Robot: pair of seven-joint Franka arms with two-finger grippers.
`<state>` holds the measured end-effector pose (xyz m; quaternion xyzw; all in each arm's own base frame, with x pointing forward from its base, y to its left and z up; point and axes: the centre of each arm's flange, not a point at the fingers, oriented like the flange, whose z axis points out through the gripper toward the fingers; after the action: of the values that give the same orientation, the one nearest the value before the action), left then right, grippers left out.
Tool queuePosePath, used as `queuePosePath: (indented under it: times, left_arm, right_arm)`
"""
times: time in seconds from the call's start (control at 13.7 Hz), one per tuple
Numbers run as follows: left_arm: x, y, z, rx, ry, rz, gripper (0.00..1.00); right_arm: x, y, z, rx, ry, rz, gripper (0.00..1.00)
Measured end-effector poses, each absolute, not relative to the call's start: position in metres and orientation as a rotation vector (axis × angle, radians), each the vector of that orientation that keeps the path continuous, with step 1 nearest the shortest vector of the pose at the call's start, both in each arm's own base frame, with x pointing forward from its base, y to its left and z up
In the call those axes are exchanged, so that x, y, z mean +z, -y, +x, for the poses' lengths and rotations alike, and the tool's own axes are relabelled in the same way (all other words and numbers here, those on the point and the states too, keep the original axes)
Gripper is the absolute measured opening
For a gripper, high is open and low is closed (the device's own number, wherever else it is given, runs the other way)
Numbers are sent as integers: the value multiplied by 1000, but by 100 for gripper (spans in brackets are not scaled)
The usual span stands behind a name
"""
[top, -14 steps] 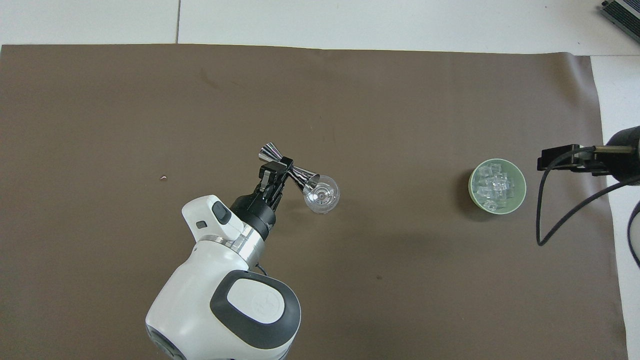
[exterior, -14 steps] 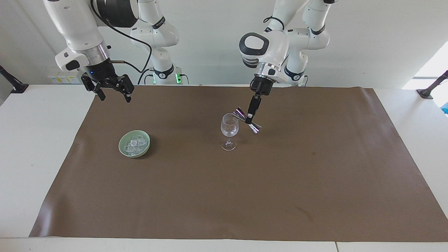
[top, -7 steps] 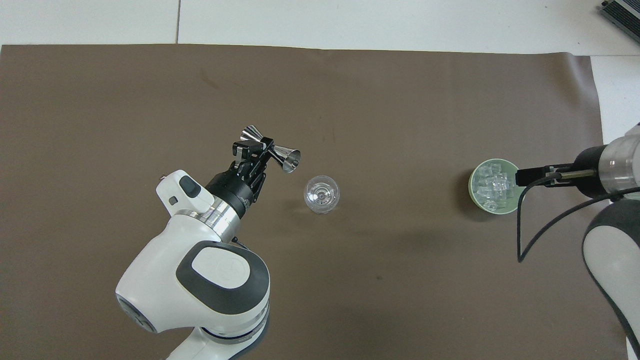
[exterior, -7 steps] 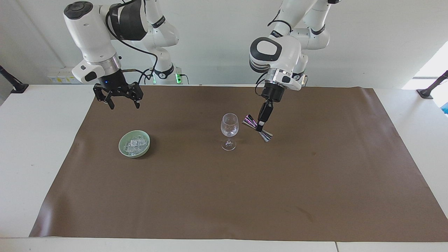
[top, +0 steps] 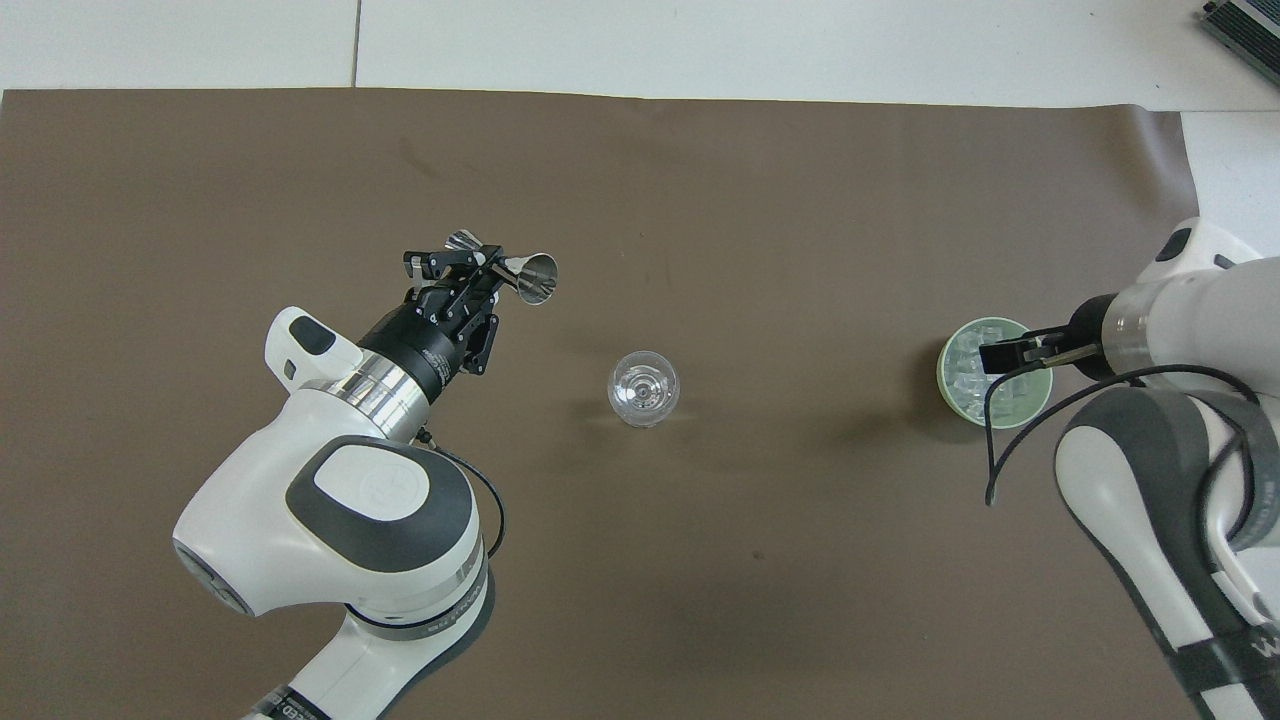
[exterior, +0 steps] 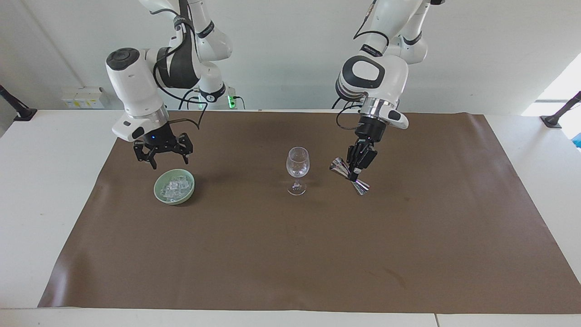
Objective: Pour wine and add ice with both arms
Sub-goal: 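Lift the jigger away with the left gripper while the right gripper reaches the cup, then grasp the green cup with the right gripper while the left gripper withdraws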
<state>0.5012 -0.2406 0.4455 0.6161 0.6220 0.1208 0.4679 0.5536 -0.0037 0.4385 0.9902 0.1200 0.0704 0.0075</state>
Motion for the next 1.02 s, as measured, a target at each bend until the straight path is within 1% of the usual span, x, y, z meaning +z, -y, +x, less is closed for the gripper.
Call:
queuePosePath:
  times: [0.29,0.44,0.58,0.88,0.95,1.02]
  left_arm:
    - [441,220,514,224,-1604,1411,21]
    - [437,211,518,204,-1633,1381,21]
    - [431,200,523,171,-1671,1336,21]
    - [420,171,534,98,-1757,1228,21]
    - [419,169,534,77,-1771,1205,21]
    - [417,165,536,50,-1785,1180,21]
  right_arm:
    - [385,11,552,182,-538,3063,100]
    - [367,16,548,160,-566,3058,100]
    - [356,18,544,136,-605,3053,100]
    - [352,31,543,155,-656,3032,99]
    - [350,37,544,169,-660,3025,90]
    - [348,42,545,182,-654,3021,86]
